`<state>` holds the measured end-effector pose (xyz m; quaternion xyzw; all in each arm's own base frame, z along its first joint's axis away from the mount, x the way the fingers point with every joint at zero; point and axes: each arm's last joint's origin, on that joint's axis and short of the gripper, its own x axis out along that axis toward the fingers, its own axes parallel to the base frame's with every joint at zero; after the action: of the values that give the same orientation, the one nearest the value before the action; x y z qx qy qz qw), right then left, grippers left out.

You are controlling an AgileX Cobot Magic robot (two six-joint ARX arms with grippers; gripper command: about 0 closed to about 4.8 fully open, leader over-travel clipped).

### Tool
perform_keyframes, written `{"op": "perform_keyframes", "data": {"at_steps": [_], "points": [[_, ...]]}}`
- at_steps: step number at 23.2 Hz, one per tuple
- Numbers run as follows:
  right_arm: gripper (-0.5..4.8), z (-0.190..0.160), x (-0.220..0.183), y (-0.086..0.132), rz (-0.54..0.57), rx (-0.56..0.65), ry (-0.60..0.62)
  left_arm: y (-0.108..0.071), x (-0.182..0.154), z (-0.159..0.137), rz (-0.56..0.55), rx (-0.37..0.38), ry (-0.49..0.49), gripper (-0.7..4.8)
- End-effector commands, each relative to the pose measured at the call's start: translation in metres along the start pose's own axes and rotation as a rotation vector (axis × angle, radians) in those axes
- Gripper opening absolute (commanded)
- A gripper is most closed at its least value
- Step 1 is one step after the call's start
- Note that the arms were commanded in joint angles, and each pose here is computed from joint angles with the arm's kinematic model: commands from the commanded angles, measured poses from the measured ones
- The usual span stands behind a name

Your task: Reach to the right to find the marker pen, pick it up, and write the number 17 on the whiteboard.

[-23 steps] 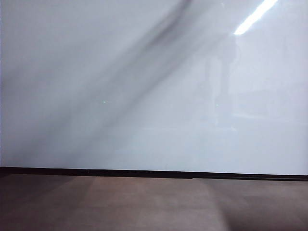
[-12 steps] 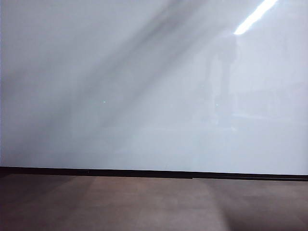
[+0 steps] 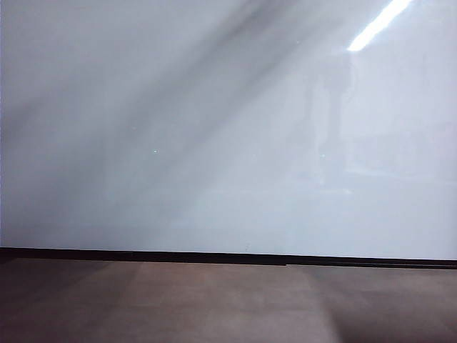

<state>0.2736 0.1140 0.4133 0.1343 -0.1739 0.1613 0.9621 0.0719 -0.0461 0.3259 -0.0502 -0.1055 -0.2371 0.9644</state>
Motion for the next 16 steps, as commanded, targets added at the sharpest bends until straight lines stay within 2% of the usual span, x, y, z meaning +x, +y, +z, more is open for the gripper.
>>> {"op": "perform_keyframes", "data": {"at_steps": [1, 16], "points": [[-0.06, 0.003, 0.007, -0.002, 0.009, -0.008, -0.005, 0.0, 0.0, 0.002, 0.003, 0.003, -0.013, -0.05], [-0.06, -0.009, 0.018, -0.003, -0.004, -0.004, 0.031, 0.0, 0.0, 0.002, 0.004, 0.002, -0.014, -0.05]]}}
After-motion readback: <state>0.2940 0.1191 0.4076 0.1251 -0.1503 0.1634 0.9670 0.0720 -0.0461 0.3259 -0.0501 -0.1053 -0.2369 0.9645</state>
